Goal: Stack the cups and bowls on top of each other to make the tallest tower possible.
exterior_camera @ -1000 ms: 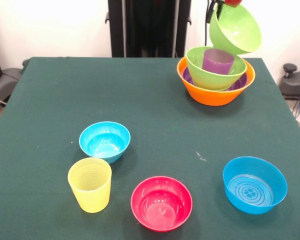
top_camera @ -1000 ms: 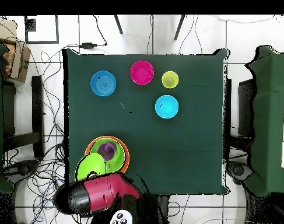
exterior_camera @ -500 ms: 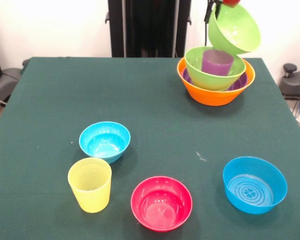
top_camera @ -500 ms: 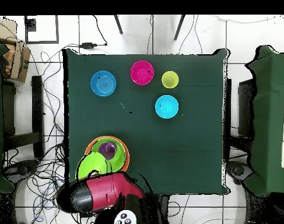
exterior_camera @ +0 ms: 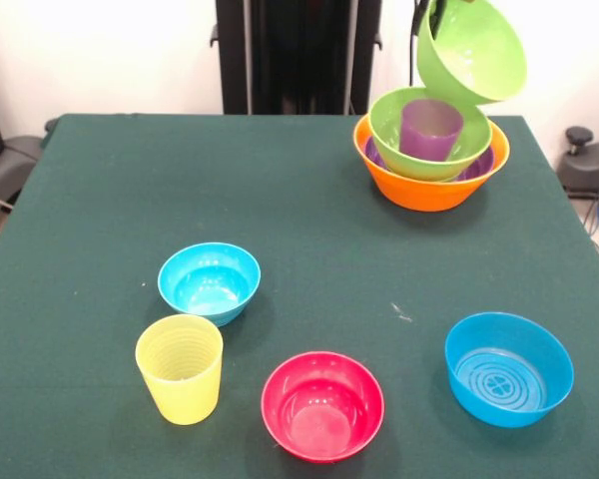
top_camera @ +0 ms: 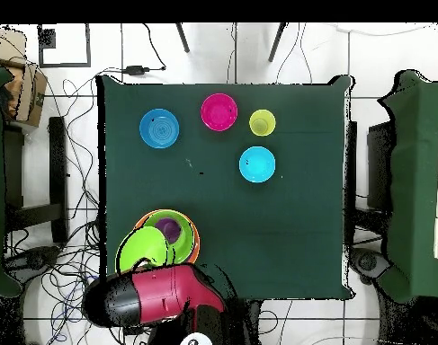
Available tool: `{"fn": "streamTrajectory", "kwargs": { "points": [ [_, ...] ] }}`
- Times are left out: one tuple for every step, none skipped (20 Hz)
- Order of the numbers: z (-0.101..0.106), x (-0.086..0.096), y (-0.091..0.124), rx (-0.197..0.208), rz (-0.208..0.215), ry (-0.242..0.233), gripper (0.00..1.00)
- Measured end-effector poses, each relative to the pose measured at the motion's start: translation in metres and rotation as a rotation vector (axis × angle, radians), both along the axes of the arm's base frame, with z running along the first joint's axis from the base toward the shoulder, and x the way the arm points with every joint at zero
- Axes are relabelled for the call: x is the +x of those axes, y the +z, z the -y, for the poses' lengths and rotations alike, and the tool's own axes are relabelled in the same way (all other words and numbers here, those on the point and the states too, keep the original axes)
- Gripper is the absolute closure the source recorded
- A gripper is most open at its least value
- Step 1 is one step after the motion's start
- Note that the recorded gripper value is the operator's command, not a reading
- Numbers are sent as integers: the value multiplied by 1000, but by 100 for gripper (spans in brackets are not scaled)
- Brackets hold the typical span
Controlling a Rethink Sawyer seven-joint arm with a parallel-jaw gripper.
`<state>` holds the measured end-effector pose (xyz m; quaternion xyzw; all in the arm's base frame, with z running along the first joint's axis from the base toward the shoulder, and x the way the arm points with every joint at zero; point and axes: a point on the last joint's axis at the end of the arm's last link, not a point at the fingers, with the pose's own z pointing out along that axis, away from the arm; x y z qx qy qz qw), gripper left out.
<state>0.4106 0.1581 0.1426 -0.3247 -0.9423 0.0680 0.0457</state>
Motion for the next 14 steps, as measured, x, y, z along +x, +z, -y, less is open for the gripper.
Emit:
{"fn": "streamTrajectory", "kwargs": {
  "points": [
    [0, 2, 3, -2, -2, -3, 100],
    [1, 4, 5, -2, -4, -7, 100],
    [1, 6, 7, -4, -8, -10, 100],
    [2, 9, 10, -4, -10, -16, 100],
    [3, 12, 11, -4, -11, -21, 100],
    [4, 16, 14, -5, -14, -30, 100],
    [6, 19, 16, -5, -16, -37, 100],
    [7, 21, 16, -5, -16, -39, 100],
    [9, 24, 18, -5, -17, -45, 100],
    [12, 29, 21, -6, -17, -54, 100],
    [13, 32, 22, -7, -16, -57, 100],
    [14, 34, 23, -7, -15, -59, 100],
    [16, 40, 24, -6, -11, -65, 100],
    [18, 43, 25, -6, -7, -69, 100]
  ]
}}
